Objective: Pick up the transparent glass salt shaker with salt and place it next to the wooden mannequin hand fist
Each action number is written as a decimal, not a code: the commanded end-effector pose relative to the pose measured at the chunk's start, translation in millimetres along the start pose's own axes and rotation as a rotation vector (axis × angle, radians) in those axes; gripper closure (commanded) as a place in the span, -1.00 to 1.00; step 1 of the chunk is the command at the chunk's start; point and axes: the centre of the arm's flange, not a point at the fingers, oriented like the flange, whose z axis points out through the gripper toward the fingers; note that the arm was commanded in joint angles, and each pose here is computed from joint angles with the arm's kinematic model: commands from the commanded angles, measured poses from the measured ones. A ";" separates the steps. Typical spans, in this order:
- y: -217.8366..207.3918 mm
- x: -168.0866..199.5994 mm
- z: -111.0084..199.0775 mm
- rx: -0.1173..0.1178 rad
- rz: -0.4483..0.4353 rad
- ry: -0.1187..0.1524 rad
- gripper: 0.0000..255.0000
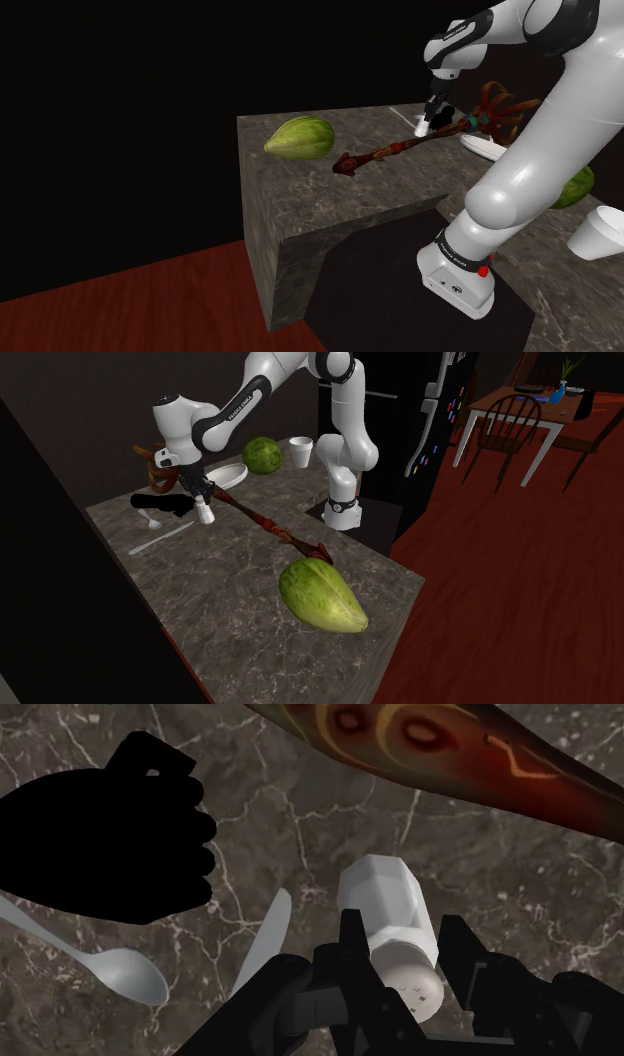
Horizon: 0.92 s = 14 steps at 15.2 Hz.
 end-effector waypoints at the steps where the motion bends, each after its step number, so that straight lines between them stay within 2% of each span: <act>1: -0.4 0.7 6.8 0.000 0.000 0.000 1.00; 8: -0.4 0.7 6.8 0.000 0.000 0.000 1.00; 9: -0.4 0.7 6.8 0.000 0.000 0.000 -1.00; 14: -0.4 0.7 6.8 0.000 0.000 0.000 -1.00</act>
